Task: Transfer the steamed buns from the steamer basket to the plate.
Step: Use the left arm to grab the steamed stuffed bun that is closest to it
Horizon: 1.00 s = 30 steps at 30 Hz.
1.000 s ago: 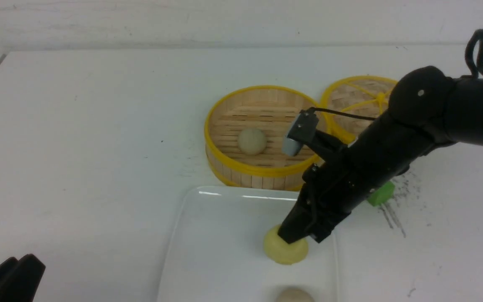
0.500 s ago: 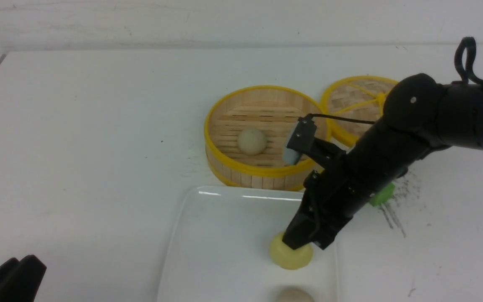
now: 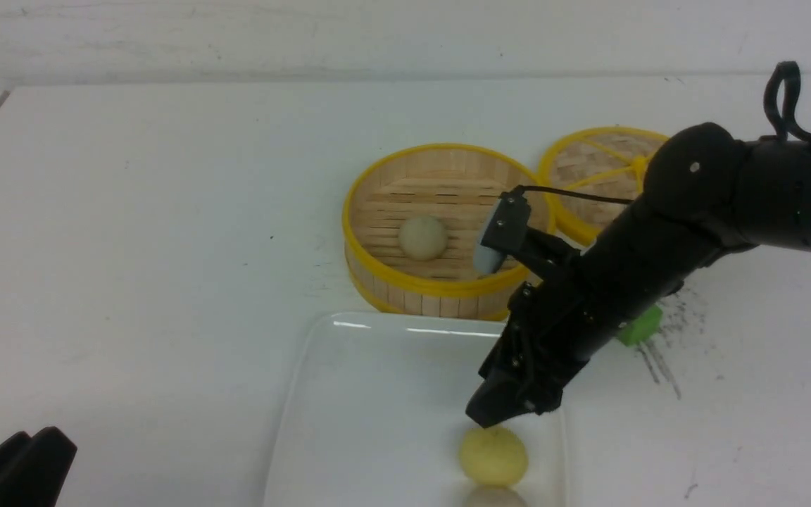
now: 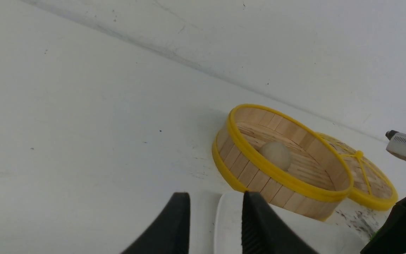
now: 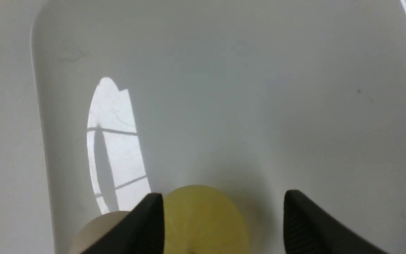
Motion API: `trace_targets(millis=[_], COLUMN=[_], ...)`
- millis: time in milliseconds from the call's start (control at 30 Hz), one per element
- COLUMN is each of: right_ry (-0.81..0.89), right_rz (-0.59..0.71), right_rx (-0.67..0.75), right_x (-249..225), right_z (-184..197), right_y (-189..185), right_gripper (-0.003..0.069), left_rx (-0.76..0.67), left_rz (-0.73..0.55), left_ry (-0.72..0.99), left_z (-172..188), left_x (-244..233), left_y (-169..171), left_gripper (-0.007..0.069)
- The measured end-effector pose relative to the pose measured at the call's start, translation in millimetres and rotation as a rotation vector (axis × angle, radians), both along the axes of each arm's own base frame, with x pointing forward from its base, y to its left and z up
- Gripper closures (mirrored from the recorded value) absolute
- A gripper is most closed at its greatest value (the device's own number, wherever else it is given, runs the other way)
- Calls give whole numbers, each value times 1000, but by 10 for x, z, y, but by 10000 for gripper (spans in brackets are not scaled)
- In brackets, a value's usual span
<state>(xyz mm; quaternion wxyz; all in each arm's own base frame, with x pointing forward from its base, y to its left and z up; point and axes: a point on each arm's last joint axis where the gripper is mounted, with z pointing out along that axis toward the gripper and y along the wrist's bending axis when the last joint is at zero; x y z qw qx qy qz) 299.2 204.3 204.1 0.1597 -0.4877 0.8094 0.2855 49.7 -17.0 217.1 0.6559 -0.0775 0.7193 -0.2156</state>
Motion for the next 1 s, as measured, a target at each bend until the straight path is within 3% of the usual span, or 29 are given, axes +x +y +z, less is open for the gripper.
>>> trace_targets(millis=[267,567,800,1000], right_ry=[-165,-438,-616,-615], right_rz=[12,-11,10,-13], right_rx=[108,221,236,124], right_x=[-66,-444,-913,-1059], right_z=[519,1401,1930,1967], right_y=[-10,-220,-485,-641], right_gripper=[178,177,177,177], left_rx=[70,141,189,267], left_rz=[-6,-57,-255,-515], left_ry=[-135,54,159,134], left_z=[604,1021,1240,1294], left_x=[-64,551,1132,1438], left_y=[-3,-66,-251,-454], left_gripper=[354,335,335,337])
